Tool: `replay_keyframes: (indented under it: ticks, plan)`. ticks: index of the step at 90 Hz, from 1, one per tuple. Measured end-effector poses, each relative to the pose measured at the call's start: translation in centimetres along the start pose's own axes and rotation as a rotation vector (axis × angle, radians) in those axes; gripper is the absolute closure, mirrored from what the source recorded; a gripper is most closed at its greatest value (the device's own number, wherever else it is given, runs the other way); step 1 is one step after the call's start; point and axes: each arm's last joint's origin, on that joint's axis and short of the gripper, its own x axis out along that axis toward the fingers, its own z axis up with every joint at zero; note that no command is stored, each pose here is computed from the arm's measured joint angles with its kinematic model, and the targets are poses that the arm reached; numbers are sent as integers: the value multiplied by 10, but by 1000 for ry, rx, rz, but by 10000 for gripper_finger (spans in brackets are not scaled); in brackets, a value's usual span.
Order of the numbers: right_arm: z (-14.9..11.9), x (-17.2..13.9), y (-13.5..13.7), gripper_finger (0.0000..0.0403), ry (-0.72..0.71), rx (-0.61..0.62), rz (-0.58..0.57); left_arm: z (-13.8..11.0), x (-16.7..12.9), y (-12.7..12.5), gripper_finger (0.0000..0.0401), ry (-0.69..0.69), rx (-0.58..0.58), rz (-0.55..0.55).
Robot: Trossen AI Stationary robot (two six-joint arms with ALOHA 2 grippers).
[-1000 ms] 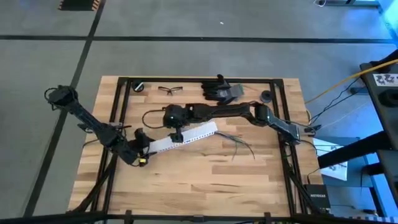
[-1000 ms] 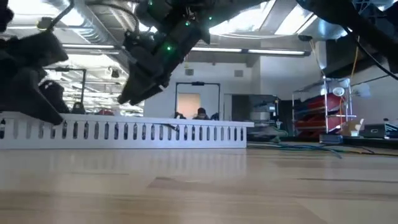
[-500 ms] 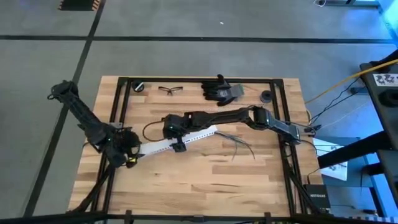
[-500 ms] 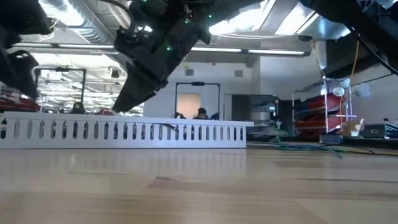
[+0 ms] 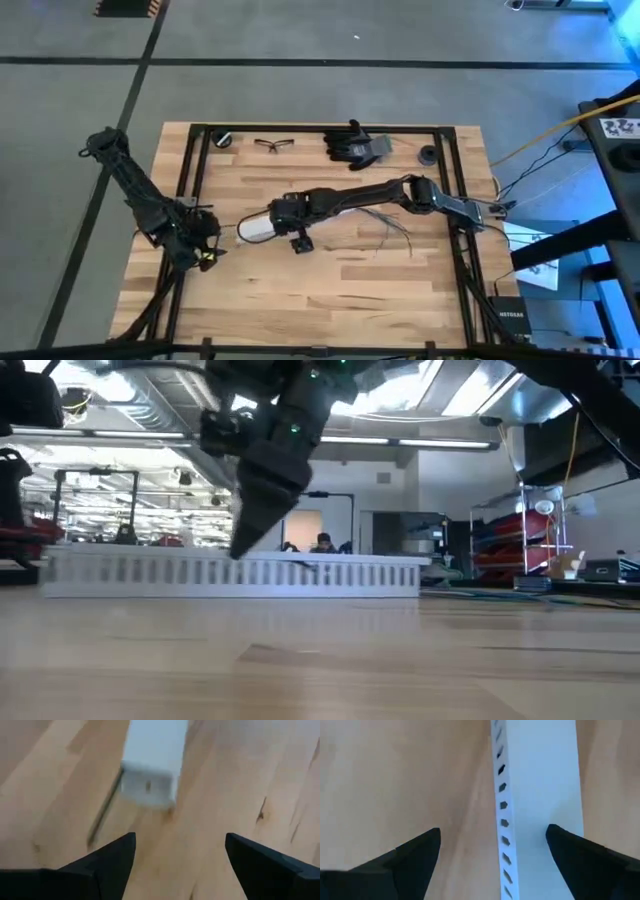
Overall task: Ziptie cables
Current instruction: Close the white cable duct
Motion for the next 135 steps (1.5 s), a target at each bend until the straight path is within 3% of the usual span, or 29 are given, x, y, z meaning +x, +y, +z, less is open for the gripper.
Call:
replay_keyframes:
  ticks: [16,23,47,76,90,124,135]
  plan:
    - [-12,-1,0,52,140,30,-69,-3,0,-1,109,-54,2,3]
    - [-12,1,1,52,132,44,-70,-6,7,-1,109,-147,16,15]
    - [-6,3,1,52,70,43,-103,-19,42,12,109,-221,1,77]
    - [-2,4,1,52,29,20,-110,-19,59,13,109,-335,202,48]
    - [-1,5,1,52,20,20,-107,-16,62,18,109,-366,265,109]
    - [0,5,1,52,15,20,-107,-19,63,25,109,-326,133,131]
    - [1,5,0,52,5,21,-108,-18,64,25,109,-367,156,163]
